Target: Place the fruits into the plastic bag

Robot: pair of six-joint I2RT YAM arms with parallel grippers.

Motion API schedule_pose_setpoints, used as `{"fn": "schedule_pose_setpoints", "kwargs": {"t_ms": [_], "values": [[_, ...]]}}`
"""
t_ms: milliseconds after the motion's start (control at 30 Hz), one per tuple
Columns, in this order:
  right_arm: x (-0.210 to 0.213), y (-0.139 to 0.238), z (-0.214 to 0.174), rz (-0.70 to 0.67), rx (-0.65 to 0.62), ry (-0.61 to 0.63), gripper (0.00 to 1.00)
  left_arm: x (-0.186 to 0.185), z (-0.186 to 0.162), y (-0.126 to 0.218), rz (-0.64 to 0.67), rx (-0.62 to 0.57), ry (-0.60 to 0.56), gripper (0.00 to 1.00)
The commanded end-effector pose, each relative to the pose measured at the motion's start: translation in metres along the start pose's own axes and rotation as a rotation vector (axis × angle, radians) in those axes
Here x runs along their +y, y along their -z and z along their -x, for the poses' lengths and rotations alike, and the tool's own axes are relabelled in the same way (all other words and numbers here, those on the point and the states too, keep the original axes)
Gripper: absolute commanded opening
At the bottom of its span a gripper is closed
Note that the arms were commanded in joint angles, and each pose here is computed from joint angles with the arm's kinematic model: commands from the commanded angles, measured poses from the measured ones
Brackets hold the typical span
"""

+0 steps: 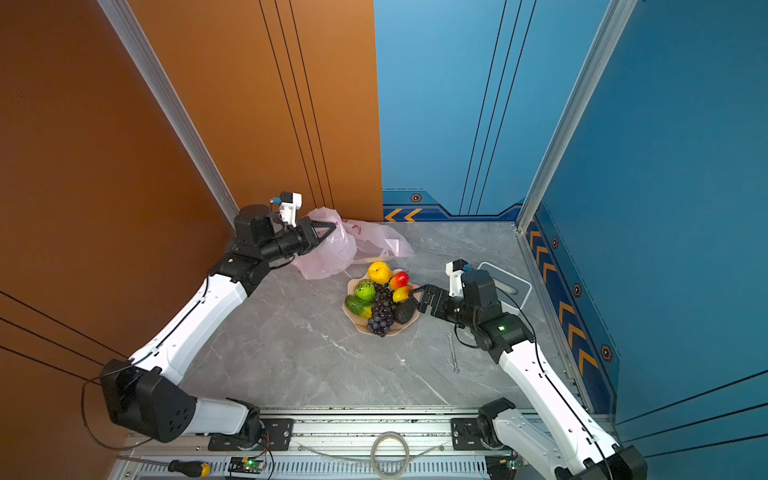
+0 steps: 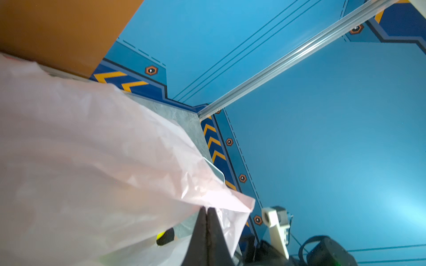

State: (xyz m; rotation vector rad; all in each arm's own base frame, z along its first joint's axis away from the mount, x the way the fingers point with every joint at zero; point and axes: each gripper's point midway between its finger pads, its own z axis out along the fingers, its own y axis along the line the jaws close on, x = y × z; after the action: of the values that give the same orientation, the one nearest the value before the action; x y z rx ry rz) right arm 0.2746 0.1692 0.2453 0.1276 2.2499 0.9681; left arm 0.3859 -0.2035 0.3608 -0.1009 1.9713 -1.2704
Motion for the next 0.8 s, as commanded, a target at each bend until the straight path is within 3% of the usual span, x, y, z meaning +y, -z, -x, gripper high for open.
{"fn": "schedule_pose_setpoints", "kwargs": {"t_ms": [0, 200, 367, 467, 767], "values": [[0.022, -0.001, 0.024, 0.046, -0.044, 0.052, 1.0, -0.003, -0.02, 0.018, -0.025, 0.054, -0.008, 0.0], [0.052, -0.024, 0.044, 0.078, 0.011, 0.118, 1.0, 0.002, -0.036, 0.03, -0.04, 0.065, 0.016, 0.0], [0.143, -0.03, 0.033, 0.305, 0.076, 0.368, 1.0, 0.006, -0.044, 0.034, -0.04, 0.077, 0.023, 0.0], [0.174, -0.043, 0.012, 0.401, 0.156, 0.443, 1.0, 0.007, -0.044, 0.036, -0.046, 0.067, 0.033, 0.0], [0.198, -0.086, -0.028, 0.444, 0.262, 0.562, 0.94, 0.013, -0.044, 0.039, -0.101, 0.04, 0.125, 0.0]]}}
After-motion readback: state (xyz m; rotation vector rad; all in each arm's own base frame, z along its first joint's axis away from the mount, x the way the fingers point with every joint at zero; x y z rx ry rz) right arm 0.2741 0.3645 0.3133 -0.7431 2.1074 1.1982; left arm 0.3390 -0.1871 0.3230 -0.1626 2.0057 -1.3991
